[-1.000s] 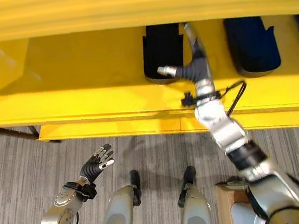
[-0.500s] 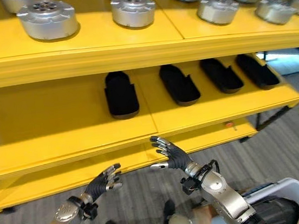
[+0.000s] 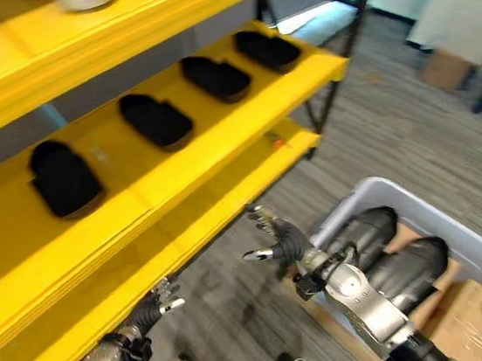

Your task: Move parts from the plastic box to the shelf.

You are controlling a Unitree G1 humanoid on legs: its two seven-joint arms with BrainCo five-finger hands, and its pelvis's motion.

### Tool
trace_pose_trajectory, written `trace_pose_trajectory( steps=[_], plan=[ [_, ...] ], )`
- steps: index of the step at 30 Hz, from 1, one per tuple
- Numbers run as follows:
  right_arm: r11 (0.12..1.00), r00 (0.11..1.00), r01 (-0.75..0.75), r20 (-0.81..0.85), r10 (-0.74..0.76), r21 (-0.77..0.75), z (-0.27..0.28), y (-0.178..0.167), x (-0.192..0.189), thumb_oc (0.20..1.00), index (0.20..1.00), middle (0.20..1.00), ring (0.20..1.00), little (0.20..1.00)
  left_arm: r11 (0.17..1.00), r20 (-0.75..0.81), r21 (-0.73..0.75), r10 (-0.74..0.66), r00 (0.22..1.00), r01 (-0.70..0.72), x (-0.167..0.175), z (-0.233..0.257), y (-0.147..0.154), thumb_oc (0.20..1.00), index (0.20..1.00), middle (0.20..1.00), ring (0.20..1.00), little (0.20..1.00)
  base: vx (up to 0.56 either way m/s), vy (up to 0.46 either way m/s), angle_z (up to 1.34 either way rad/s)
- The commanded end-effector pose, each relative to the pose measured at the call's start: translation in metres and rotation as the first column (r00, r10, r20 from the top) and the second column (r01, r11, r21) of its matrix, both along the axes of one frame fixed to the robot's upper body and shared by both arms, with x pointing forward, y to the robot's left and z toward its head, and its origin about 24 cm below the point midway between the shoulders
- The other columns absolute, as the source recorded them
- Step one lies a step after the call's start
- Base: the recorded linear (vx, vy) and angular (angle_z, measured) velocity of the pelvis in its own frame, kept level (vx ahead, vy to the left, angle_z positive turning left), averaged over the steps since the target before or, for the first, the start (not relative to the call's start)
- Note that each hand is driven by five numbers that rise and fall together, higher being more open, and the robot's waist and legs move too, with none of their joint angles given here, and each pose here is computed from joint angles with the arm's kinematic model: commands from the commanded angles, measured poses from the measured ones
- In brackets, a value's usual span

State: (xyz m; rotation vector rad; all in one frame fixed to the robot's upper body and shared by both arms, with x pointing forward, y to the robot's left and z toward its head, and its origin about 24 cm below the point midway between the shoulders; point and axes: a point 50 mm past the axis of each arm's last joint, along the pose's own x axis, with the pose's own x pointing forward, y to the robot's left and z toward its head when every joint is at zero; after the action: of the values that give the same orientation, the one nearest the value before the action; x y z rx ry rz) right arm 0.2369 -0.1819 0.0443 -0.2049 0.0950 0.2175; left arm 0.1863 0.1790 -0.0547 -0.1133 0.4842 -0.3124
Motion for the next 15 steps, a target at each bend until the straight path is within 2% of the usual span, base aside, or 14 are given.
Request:
trace_pose_trajectory(
  steps=[1,8,10,11,12,15],
  plan=[
    [0.988,0.972,0.156,0.176,-0.154,0.002,0.023,-0.007,0.011,1.000,1.000,1.000,1.000,1.000,0.999,0.130,-0.029,0.026,0.991,-0.023,0.013,0.022,0.004,1.000,1.000,1.000,1.000,1.000,-0.04,-0.195,-0.19],
    [0.895,0.879,0.442,0.222,-0.421,-0.054,0.020,-0.053,0.005,1.000,1.000,1.000,1.000,1.000,0.999,0.155,-0.035,0.019,0.988,-0.014,0.017,0.027,0.006,1.000,1.000,1.000,1.000,1.000,-0.01,-0.207,-0.26],
    [0.895,0.879,0.443,0.223,-0.422,-0.055,0.020,-0.053,0.005,1.000,1.000,1.000,1.000,1.000,0.999,0.155,-0.036,0.019,0.988,-0.014,0.017,0.027,0.006,1.000,1.000,1.000,1.000,1.000,0.00,-0.057,-0.20],
    [0.895,0.879,0.443,0.223,-0.422,-0.055,0.020,-0.053,0.005,1.000,1.000,1.000,1.000,1.000,0.999,0.155,-0.036,0.019,0.988,-0.014,0.017,0.027,0.006,1.000,1.000,1.000,1.000,1.000,0.02,-0.390,-0.09],
    [0.824,0.814,0.561,0.238,-0.530,-0.085,0.018,-0.075,0.004,1.000,1.000,1.000,1.000,1.000,1.000,0.171,-0.028,0.008,0.985,-0.003,0.021,0.032,0.006,1.000,1.000,1.000,1.000,1.000,0.02,-0.503,-0.11],
    [0.804,0.797,0.588,0.237,-0.556,-0.089,0.017,-0.084,0.005,1.000,1.000,1.000,1.000,1.000,1.000,0.199,0.026,-0.002,0.980,-0.003,0.029,0.038,0.006,1.000,1.000,1.000,1.000,1.000,0.02,-0.474,-0.39]
  ],
)
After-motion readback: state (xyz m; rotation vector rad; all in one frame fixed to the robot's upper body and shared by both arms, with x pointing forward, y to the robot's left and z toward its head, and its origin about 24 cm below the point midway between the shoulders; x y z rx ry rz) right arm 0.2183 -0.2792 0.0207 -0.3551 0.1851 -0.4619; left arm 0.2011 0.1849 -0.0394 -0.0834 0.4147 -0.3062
